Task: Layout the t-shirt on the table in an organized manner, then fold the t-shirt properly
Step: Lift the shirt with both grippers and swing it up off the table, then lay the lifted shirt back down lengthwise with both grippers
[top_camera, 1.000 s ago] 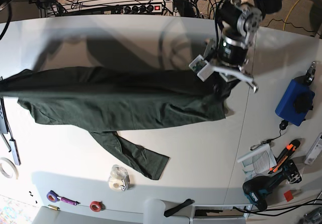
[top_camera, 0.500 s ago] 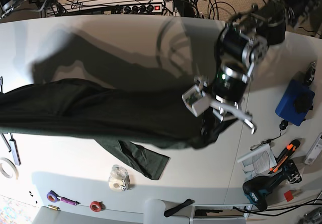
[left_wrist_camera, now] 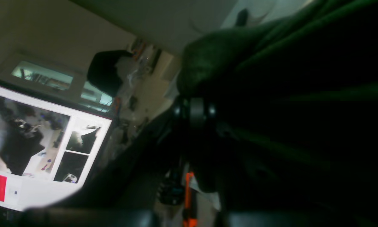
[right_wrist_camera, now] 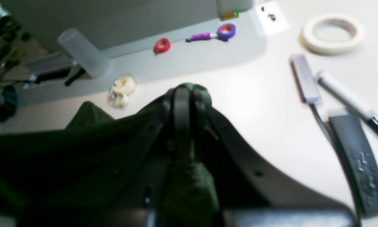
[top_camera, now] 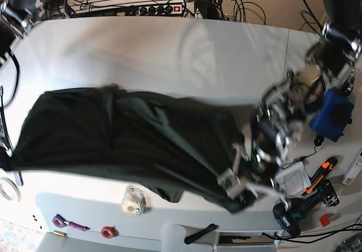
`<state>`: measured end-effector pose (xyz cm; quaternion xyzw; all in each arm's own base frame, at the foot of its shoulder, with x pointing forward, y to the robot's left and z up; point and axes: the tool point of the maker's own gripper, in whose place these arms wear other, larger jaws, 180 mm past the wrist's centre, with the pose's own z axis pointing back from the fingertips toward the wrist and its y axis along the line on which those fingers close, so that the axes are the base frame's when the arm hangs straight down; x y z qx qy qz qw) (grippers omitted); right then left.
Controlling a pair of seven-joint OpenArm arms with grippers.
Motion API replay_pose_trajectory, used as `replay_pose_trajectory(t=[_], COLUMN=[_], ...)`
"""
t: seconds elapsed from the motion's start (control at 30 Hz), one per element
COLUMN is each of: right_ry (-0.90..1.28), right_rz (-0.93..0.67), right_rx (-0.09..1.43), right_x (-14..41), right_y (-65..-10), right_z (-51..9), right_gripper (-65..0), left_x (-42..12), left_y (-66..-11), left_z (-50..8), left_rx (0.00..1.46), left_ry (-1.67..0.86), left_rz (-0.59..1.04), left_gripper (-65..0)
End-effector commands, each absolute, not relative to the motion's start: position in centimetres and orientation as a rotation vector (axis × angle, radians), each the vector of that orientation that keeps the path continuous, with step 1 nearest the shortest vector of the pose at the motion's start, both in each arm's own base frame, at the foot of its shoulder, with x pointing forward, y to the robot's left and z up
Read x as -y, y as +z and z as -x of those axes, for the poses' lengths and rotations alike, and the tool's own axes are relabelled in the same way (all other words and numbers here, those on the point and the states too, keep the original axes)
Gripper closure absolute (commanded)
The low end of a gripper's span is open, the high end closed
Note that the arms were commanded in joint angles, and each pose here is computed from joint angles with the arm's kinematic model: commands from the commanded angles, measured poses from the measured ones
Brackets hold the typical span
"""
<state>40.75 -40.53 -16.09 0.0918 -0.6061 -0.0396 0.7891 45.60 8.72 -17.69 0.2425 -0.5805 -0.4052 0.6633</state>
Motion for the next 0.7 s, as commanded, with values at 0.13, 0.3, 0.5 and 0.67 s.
replay_pose_trajectory(t=[0.13,0.3,0.5,0.67], right_ry=[0.029,0.055,0.033,0.023], right_rz=[-0.101,0.0,0.092,0.092], right_rx=[1.428,1.549,1.709,1.723], right_x=[37.5,36.9,39.2,41.1], right_y=[-10.4,-3.9,5.3,7.9], right_z=[-45.7,-48.2,-47.2,-45.0], right_gripper=[0.0,0.0,0.0,0.0], left_x=[-11.3,-13.6,-14.2,-14.5], left_y=[-10.9,-4.9,0.9,1.8], left_z=[-50.4,-53.3,-54.2,-54.2], left_rx=[1.412,1.46,1.52,1.515], left_ry=[-0.827,-0.75,-0.71,-0.687], left_rz=[-0.645,-0.727,-0.734,-0.735], left_gripper=[0.0,0.0,0.0,0.0])
